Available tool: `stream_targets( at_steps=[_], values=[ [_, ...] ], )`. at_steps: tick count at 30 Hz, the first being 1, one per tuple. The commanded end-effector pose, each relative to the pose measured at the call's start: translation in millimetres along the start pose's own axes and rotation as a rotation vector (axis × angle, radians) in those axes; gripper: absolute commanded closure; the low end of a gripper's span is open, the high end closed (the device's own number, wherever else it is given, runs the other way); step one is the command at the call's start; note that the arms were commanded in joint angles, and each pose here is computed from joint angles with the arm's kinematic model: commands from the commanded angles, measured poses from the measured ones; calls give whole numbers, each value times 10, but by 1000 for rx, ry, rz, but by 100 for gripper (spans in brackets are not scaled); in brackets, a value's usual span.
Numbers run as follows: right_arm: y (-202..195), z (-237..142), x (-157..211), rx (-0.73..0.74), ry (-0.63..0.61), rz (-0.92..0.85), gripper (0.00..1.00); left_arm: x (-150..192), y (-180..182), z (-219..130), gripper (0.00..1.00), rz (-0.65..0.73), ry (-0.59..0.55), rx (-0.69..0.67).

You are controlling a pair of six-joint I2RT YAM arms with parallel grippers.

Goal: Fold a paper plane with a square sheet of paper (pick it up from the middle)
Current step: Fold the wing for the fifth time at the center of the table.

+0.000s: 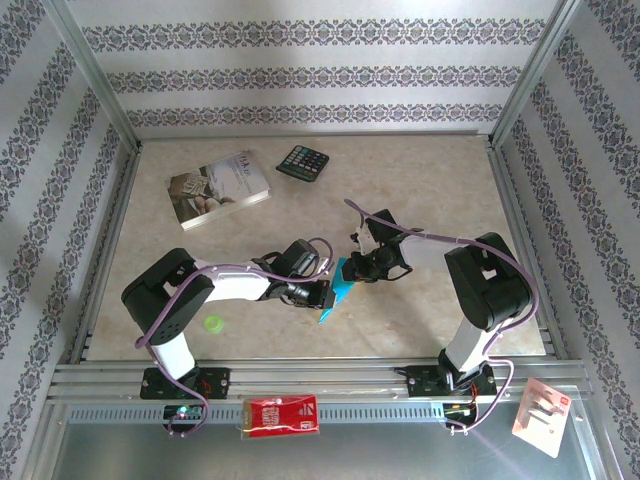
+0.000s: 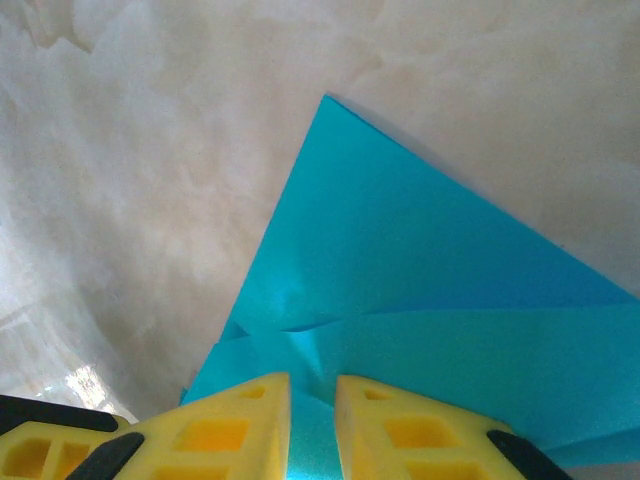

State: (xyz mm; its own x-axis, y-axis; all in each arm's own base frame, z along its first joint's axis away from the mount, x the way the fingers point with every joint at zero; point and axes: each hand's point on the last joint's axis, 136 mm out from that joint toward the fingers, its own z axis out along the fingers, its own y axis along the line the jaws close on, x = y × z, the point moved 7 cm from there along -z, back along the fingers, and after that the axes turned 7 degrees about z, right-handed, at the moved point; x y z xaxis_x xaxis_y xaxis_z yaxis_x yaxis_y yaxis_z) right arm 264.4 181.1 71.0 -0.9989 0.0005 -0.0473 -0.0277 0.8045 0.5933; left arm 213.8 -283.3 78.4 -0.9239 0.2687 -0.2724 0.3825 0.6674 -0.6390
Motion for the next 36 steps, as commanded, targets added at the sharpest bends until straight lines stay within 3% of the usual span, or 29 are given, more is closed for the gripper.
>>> stream_targets(
  at_steps=[1,18,27,36],
  values=[
    [-198,87,105,79,45,43,76,72,146,45,90,-5,23,-32],
    [-207,93,112,83,48,44,76,210,283,73,91,-23,51,-87],
    [-208,96,106,84,47,44,76,60,-62,-84,86,25,3,20],
    [-212,102,106,85,50,44,76,118,-212,-112,85,49,8,67]
  ],
)
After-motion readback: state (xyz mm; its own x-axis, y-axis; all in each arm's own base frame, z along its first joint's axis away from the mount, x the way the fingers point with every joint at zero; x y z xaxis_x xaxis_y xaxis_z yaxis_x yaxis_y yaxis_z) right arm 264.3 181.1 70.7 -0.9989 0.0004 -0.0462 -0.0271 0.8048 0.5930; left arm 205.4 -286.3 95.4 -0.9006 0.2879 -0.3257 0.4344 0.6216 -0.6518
